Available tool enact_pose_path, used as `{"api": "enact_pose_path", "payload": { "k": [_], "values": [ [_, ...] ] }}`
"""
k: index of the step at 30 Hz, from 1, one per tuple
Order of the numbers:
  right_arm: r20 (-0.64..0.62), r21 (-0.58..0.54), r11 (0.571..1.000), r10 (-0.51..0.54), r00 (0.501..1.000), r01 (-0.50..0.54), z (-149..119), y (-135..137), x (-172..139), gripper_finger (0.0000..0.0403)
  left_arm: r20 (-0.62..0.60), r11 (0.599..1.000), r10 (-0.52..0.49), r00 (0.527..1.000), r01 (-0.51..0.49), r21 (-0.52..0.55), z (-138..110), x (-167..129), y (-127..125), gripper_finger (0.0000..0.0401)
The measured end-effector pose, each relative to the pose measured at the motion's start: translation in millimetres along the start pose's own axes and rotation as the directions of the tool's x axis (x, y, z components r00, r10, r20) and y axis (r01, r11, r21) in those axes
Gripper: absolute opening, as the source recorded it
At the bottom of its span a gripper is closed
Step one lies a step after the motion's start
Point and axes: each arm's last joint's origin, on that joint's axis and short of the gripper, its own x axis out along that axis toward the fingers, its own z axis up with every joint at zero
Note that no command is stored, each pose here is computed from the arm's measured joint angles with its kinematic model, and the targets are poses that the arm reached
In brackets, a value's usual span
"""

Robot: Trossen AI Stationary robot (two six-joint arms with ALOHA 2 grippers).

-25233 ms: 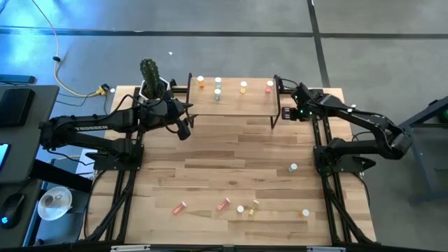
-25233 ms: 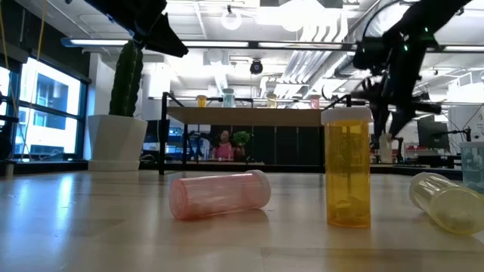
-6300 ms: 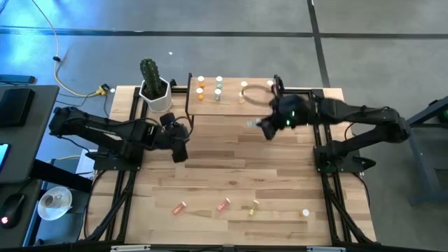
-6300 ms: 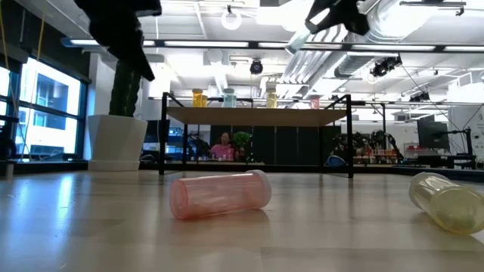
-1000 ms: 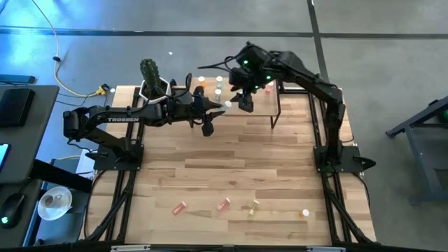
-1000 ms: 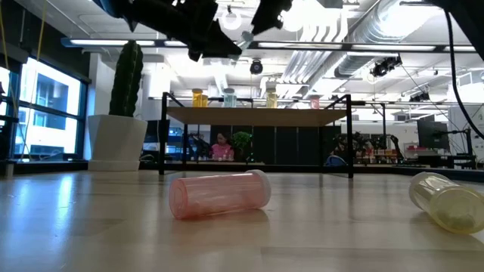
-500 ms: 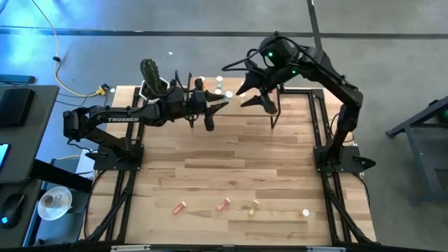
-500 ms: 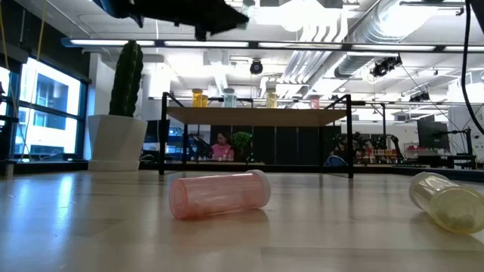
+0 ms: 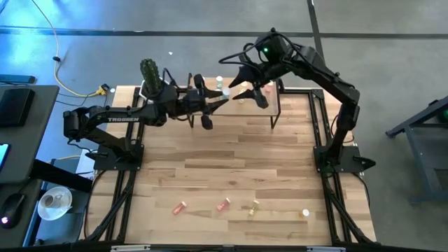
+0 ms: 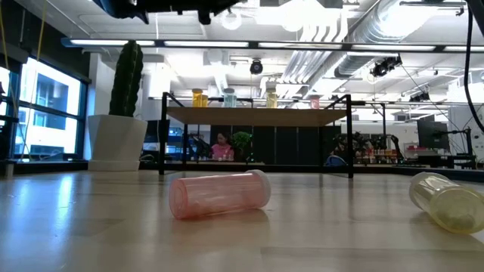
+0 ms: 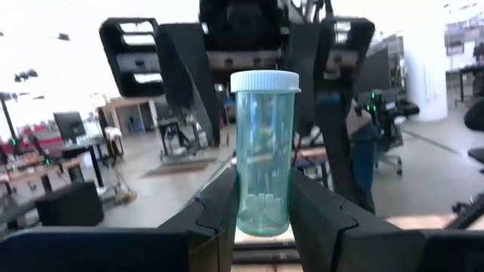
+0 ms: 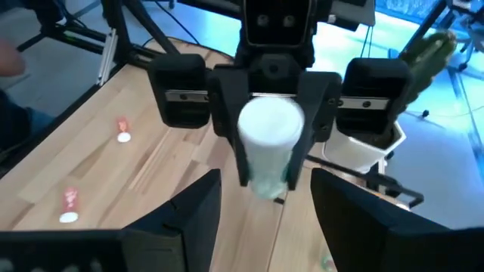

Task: Pick and place medicine bottles onto shelf by color
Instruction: Put the blue pill bottle on the shelf

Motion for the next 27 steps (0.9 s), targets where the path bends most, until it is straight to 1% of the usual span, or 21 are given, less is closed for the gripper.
{"api": "enact_pose_path", "payload": {
  "k": [3, 7, 13, 18, 22, 27],
  "values": [
    [0.010, -0.009, 1.000, -0.004, 1.000, 0.004, 1, 0, 0, 0.0196, 0.047, 1.000, 0.008, 0.999, -0.009, 0.012, 5, 0, 1, 0.0092],
    [0.065, -0.054, 0.998, -0.024, 0.998, 0.028, 9, 0, 3, 0.0196, 0.099, 1.000, -0.004, 0.995, 0.002, 0.018, 9, 0, 1, 0.0092],
    [0.117, -0.099, 0.994, -0.023, 0.993, 0.034, 19, 4, 8, 0.0196, 0.145, 1.000, -0.004, 0.989, 0.000, 0.023, 14, -1, 1, 0.0092],
    [0.144, -0.126, 0.991, -0.020, 0.989, 0.039, 24, 8, 12, 0.0193, 0.150, 1.000, -0.002, 0.989, -0.001, 0.024, 14, -1, 2, 0.0092],
    [0.135, -0.113, 0.991, -0.058, 0.989, 0.074, 26, 8, 18, 0.0174, 0.151, 1.000, -0.004, 0.989, 0.000, 0.025, 14, -1, 1, 0.0092],
    [0.122, -0.109, 0.992, -0.057, 0.991, 0.071, 24, 7, 25, 0.0137, 0.150, 1.000, -0.004, 0.989, 0.000, 0.025, 14, -1, 1, 0.0092]
  ]
}}
